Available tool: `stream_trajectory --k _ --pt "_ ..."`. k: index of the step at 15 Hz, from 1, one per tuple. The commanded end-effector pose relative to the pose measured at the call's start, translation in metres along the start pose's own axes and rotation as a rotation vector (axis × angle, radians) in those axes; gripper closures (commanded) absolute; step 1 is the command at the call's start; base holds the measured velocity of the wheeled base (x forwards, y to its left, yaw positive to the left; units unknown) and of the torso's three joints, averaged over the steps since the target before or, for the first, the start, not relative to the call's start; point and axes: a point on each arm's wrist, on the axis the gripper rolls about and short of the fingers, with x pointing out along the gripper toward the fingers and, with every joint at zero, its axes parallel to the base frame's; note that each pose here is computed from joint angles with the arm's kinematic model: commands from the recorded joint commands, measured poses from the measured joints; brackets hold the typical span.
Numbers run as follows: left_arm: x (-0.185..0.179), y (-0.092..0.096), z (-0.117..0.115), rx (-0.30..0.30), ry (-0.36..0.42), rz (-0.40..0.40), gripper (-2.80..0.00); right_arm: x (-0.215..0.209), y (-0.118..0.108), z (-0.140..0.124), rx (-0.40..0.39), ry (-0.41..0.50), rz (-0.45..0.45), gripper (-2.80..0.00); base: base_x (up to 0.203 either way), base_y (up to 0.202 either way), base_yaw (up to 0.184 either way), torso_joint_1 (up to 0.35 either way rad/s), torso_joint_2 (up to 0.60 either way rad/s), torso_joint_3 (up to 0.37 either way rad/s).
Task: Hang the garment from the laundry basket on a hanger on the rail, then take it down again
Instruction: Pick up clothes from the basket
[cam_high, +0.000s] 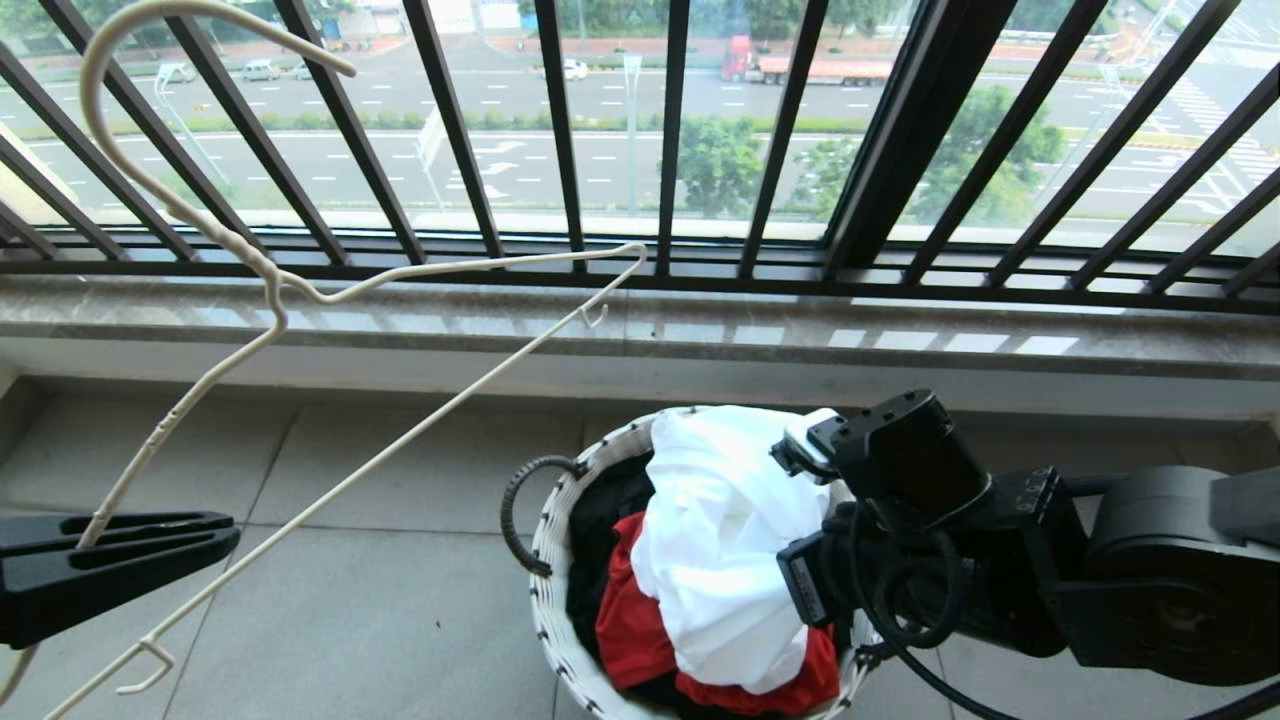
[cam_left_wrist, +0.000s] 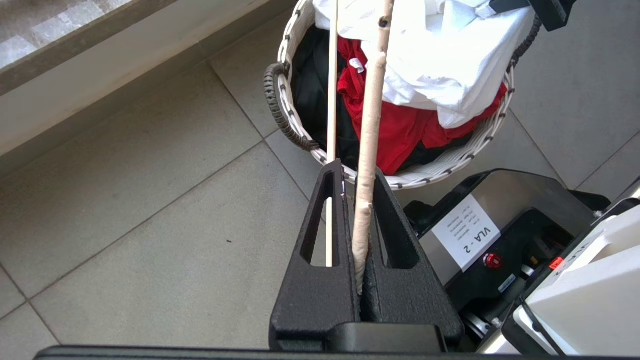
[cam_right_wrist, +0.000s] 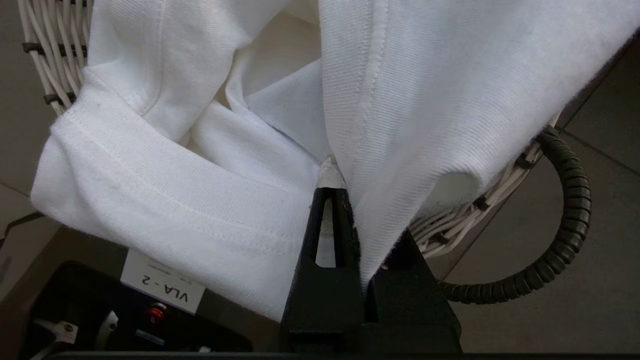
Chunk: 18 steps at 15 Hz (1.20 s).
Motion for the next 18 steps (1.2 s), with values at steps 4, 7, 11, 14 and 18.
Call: stream_trajectory --k 4,7,11,14,18 --pt "-0.002 -0.001 0.000 0.008 -0.008 -0.003 0.00 -0.053 -0.018 -0.008 0.021 -0.001 -0.006 0.00 0.000 0.000 0.000 0.000 0.00 0.000" --pt "-0.006 -0.003 0.000 0.016 -0.019 0.001 0.00 -0.061 -0.022 -0.027 0.001 0.059 -0.013 0.00 0.000 0.000 0.000 0.000 0.00 0.000" --pt "-0.006 -0.003 0.000 0.018 -0.019 -0.001 0.00 -0.057 -0.007 -0.041 -0.066 0.119 0.030 0.00 0.000 0.000 0.000 0.000 0.00 0.000" --pt "-0.007 -0.004 0.000 0.019 -0.021 0.000 0.00 -0.046 0.022 -0.049 -0.157 0.166 0.096 0.00 0.000 0.000 0.000 0.000 0.00 0.000" --pt "-0.006 -0.003 0.000 0.015 -0.018 0.001 0.00 -0.024 0.044 -0.066 -0.237 0.270 0.116 0.00 0.000 0.000 0.000 0.000 0.00 0.000"
